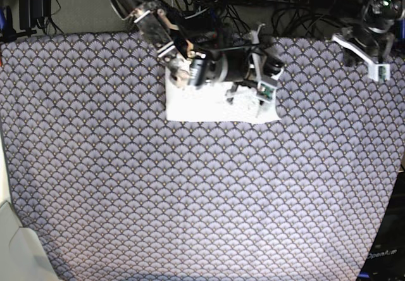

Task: Fold the T-shirt properly
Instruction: 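Release the shirt and pull both grippers back from the bundle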

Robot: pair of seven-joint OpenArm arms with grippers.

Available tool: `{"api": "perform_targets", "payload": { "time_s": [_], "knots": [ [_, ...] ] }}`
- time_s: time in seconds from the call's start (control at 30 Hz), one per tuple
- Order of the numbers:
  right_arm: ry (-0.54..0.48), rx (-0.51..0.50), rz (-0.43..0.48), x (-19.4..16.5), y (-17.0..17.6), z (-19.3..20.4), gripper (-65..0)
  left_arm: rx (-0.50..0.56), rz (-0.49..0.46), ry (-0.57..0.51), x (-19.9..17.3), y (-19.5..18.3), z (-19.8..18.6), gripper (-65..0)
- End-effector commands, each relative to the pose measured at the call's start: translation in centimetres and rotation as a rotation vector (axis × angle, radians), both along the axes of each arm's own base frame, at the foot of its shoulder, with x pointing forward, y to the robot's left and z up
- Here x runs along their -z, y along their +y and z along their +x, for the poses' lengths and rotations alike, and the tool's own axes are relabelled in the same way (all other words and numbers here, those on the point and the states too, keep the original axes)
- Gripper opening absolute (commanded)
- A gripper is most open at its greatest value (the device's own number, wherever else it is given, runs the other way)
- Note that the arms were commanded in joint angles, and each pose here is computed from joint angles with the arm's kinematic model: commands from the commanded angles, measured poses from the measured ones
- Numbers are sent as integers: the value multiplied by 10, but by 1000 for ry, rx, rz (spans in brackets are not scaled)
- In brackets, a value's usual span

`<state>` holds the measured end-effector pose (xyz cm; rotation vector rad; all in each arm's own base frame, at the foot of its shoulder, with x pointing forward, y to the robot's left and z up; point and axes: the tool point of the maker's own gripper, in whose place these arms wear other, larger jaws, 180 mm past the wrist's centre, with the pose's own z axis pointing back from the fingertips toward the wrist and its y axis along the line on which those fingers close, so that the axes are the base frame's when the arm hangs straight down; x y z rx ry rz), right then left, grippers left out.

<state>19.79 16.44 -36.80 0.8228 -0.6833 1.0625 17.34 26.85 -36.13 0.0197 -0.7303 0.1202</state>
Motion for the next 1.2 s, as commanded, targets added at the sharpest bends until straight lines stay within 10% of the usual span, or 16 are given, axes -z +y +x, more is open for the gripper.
{"api": "perform_targets", "payload": {
  "time_s": [0.0, 0.57, 1.17],
  "knots": [
    [-43, -3, 88, -27, 8, 5, -593, 41, 12, -13, -5, -4, 1, -615],
    [-105, 266, -44, -17, -116, 37, -595, 339, -153, 68, 25, -112, -12, -615],
    [-71, 379, -146, 6, -177, 38, -595, 368, -215, 109, 58, -135, 8, -616]
  ]
}}
